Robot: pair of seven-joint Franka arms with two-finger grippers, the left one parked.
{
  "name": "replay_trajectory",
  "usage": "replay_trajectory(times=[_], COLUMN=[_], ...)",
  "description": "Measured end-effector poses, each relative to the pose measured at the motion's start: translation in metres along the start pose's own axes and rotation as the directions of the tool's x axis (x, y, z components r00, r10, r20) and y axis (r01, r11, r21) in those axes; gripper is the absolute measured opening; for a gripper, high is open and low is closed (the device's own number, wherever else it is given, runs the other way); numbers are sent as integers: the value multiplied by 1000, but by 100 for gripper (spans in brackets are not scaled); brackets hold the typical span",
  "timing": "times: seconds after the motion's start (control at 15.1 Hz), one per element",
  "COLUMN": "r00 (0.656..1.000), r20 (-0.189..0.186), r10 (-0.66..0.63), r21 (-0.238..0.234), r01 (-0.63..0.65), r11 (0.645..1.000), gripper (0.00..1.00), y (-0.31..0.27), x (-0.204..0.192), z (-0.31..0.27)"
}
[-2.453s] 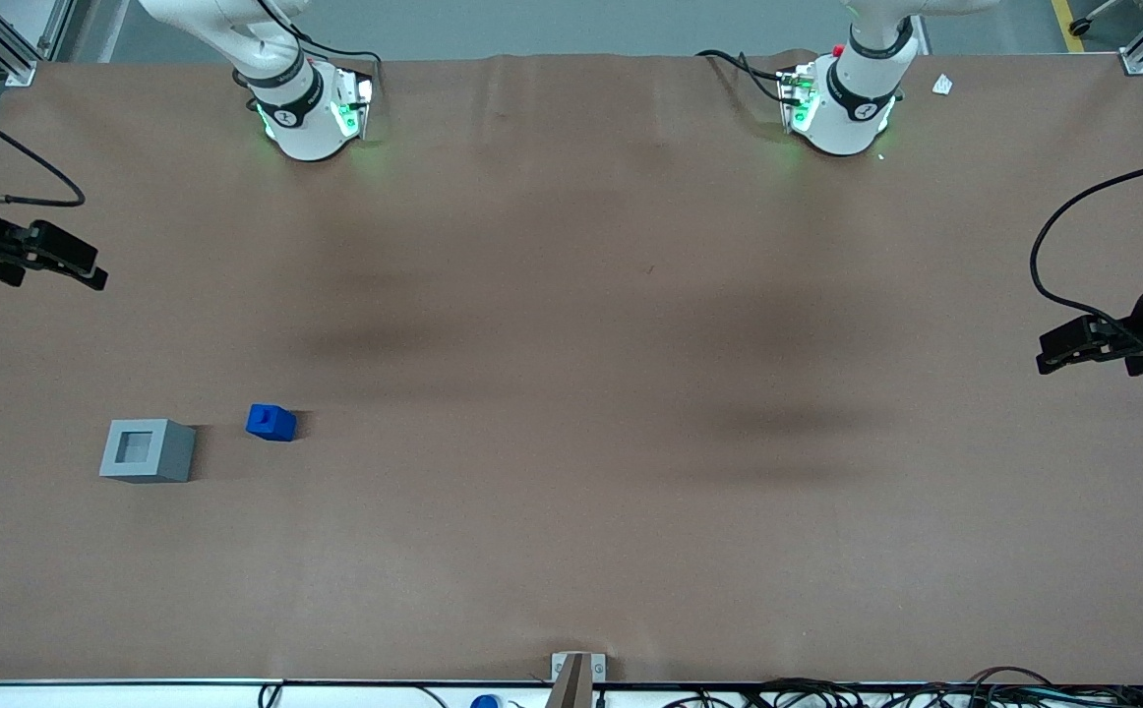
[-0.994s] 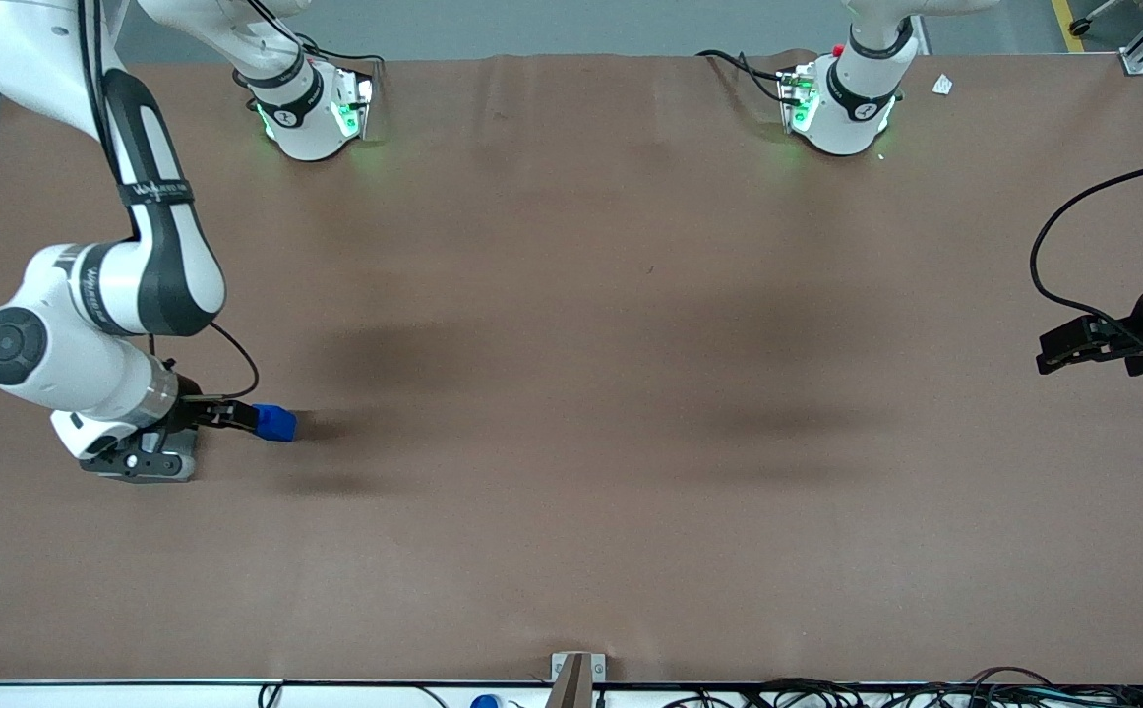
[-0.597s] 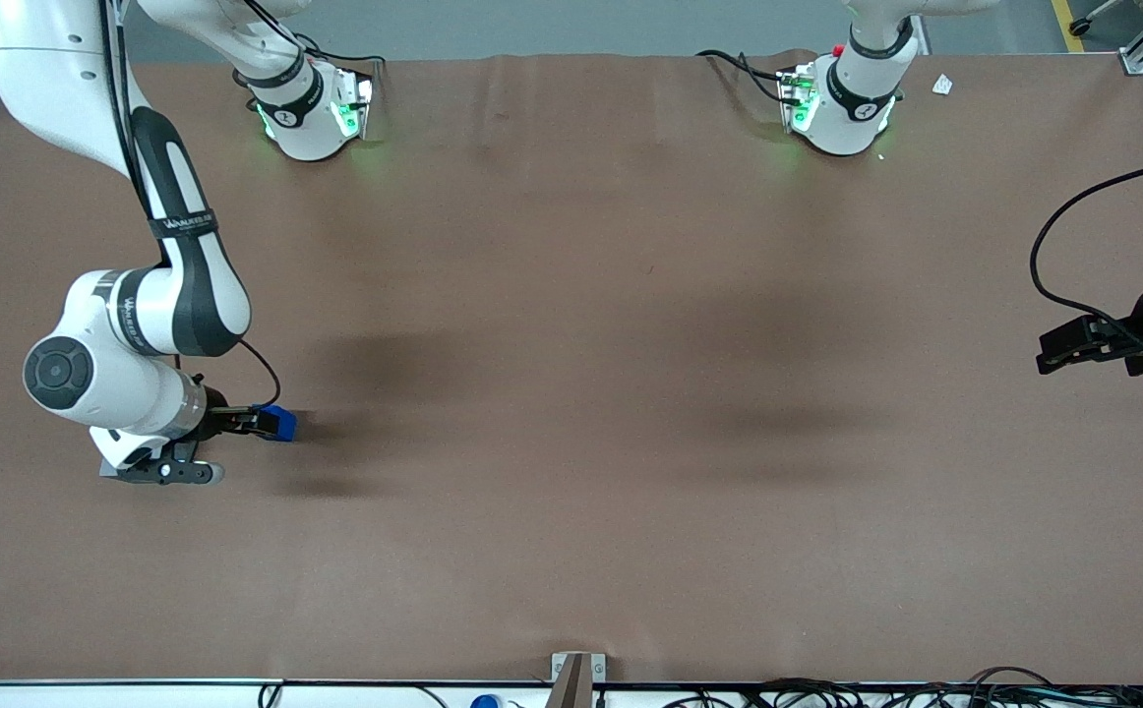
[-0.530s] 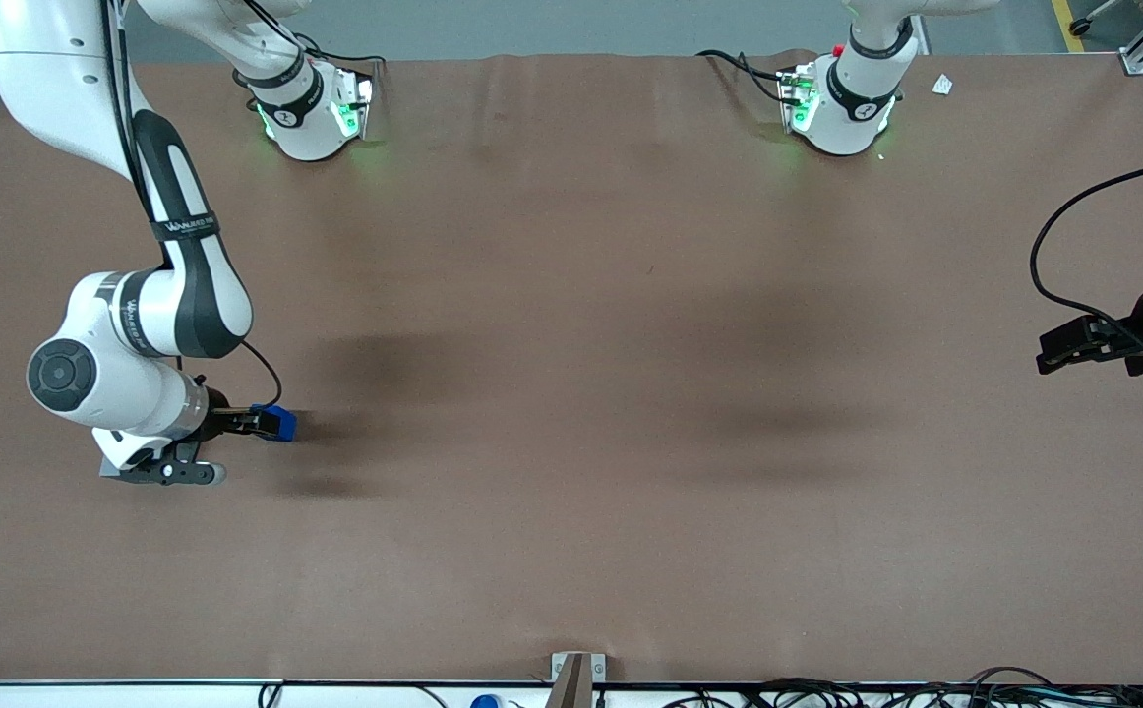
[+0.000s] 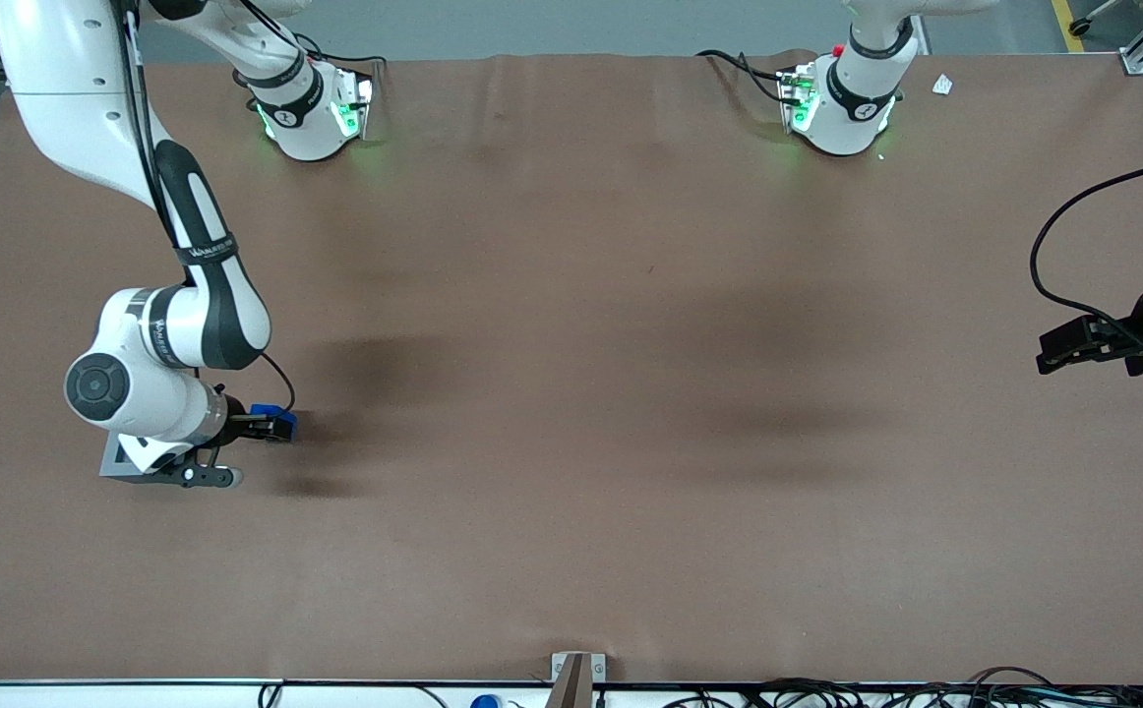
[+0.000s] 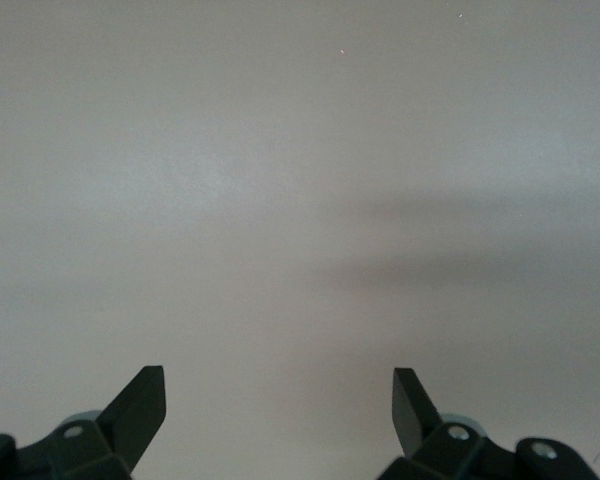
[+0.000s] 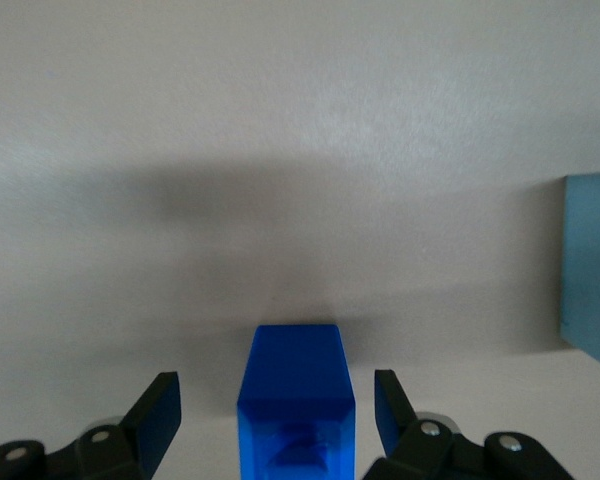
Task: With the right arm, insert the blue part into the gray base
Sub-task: 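Close the right gripper on the blue block and lift it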
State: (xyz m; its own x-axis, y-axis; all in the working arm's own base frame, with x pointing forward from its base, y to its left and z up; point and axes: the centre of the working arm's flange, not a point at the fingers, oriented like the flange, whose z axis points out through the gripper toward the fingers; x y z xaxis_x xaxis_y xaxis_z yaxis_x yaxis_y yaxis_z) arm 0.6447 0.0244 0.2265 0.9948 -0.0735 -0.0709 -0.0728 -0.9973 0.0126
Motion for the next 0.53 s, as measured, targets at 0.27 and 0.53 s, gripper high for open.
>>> replay_trajectory(times=[0.27, 0.53], r00=[1000, 1000], r20=[9, 9], r10=[3, 3], r21=[-2, -2], r01=[-3, -3], r11=[1000, 1000], gripper=[81, 56], y=[2, 2], x=[-6, -6], z=[10, 10])
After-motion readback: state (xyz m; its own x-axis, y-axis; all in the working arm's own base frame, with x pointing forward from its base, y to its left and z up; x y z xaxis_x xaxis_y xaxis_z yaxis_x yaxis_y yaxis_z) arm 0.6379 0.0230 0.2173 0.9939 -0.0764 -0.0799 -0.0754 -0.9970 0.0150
